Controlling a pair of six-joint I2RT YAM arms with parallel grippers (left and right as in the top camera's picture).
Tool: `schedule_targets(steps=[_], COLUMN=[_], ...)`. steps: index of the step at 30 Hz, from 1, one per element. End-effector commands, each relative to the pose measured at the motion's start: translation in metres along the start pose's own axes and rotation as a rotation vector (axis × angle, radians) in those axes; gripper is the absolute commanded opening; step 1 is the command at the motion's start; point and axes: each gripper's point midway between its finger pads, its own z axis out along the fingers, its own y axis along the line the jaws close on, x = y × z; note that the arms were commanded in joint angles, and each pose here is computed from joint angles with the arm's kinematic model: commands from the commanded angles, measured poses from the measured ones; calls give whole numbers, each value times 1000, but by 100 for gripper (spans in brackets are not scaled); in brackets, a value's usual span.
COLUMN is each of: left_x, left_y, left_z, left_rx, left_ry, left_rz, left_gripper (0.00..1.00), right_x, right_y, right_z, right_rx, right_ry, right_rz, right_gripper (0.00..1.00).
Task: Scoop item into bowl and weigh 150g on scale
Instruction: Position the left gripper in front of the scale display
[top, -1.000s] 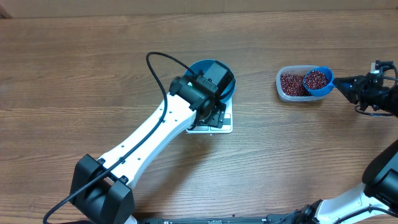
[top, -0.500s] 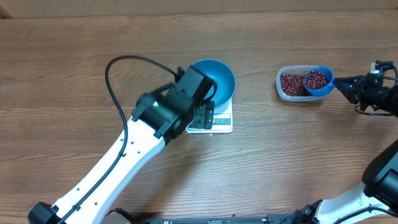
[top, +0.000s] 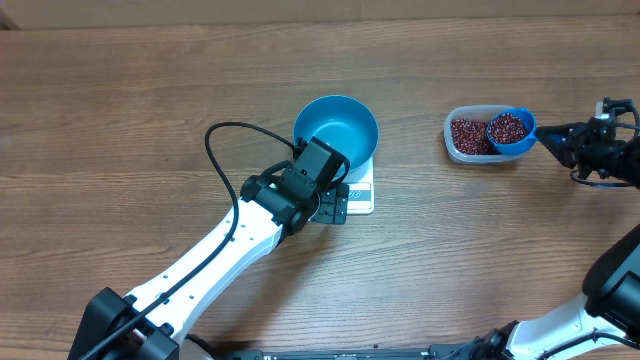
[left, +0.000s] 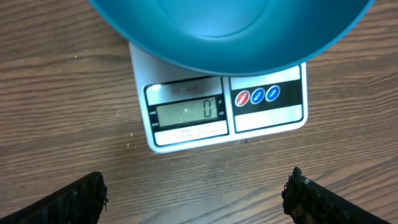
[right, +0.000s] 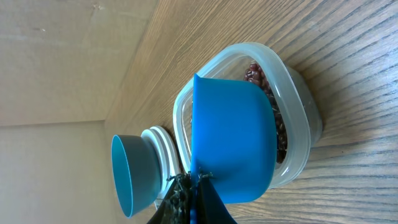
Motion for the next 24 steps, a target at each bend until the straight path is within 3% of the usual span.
schedule_targets(steps=[1,11,16,24], left_x=[1,15,15,15], left_y=[-3,-3,-4,-3], left_z=[0,21,22,22], left_rx=[27,16,16,16], left_ry=[-1,78,78,78], left_rz=[16,14,14,14], left_gripper=[94,94,100,99], right_x=[2,1,1,3], right_y=[-2,-2,-2,1], right_z=[1,1,1,0], right_rx=[3,3,3,-12], right_ry=[4,3,3,9], right_rz=[1,-2,-1,13], right_gripper=[4,4,4,4])
